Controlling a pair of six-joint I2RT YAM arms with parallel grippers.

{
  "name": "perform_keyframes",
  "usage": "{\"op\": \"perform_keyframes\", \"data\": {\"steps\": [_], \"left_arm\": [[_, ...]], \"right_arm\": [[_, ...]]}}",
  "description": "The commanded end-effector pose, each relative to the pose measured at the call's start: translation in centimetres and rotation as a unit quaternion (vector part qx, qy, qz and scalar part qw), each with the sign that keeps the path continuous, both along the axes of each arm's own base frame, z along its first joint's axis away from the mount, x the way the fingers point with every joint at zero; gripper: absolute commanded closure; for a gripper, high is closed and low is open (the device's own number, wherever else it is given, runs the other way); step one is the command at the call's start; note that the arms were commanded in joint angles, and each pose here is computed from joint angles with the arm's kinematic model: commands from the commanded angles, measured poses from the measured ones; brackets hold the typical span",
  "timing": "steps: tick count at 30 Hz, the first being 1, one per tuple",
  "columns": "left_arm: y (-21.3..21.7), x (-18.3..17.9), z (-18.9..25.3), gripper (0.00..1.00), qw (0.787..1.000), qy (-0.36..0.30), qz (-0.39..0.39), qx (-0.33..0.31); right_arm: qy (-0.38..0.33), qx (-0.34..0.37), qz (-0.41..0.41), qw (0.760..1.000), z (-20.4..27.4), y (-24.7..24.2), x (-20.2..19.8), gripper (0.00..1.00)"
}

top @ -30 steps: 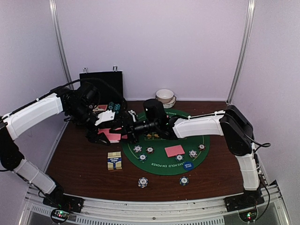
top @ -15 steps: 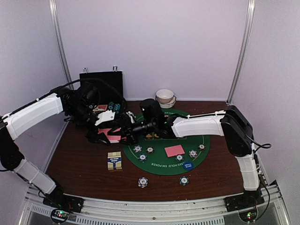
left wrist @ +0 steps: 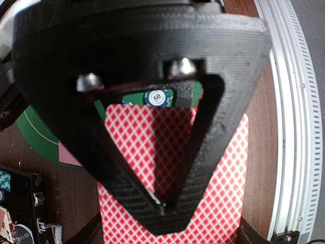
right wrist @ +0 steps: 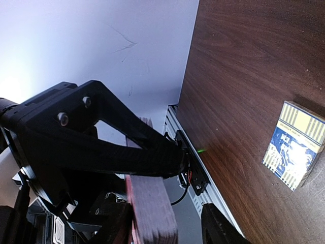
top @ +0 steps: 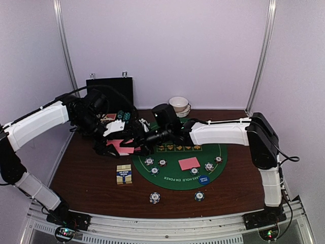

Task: Distribute texas hold em gaming equipment

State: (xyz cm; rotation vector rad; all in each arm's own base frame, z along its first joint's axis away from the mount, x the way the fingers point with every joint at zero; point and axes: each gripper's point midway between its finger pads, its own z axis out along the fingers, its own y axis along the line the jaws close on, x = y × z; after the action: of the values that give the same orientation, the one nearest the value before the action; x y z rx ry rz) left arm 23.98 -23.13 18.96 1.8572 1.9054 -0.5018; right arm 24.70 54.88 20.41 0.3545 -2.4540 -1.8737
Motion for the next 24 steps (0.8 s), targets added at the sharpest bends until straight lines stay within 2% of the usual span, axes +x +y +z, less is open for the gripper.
{"op": "perform_keyframes", "data": {"steps": [1,16,24], "left_arm": [[-0.7,0.7,1.9,0.48,0.999,-0.023,0.002,-0.03],[-0.4,0.6,1.6,0.48,0.999,-0.021,0.004,-0.025],[-0.4,0.7,1.6,0.49,0.999,-0.024,0.004,-0.023]], "right_arm": [[-0.01,-0.018,-0.006,1.0,0.5,-1.3,-0.1,0.53],[-0.019,-0.013,0.002,1.0,3.1,-3.0,-1.0,0.52],[-0.014,-0.035,0.01,0.999,2.6,-3.9,-1.5,0.61]]}}
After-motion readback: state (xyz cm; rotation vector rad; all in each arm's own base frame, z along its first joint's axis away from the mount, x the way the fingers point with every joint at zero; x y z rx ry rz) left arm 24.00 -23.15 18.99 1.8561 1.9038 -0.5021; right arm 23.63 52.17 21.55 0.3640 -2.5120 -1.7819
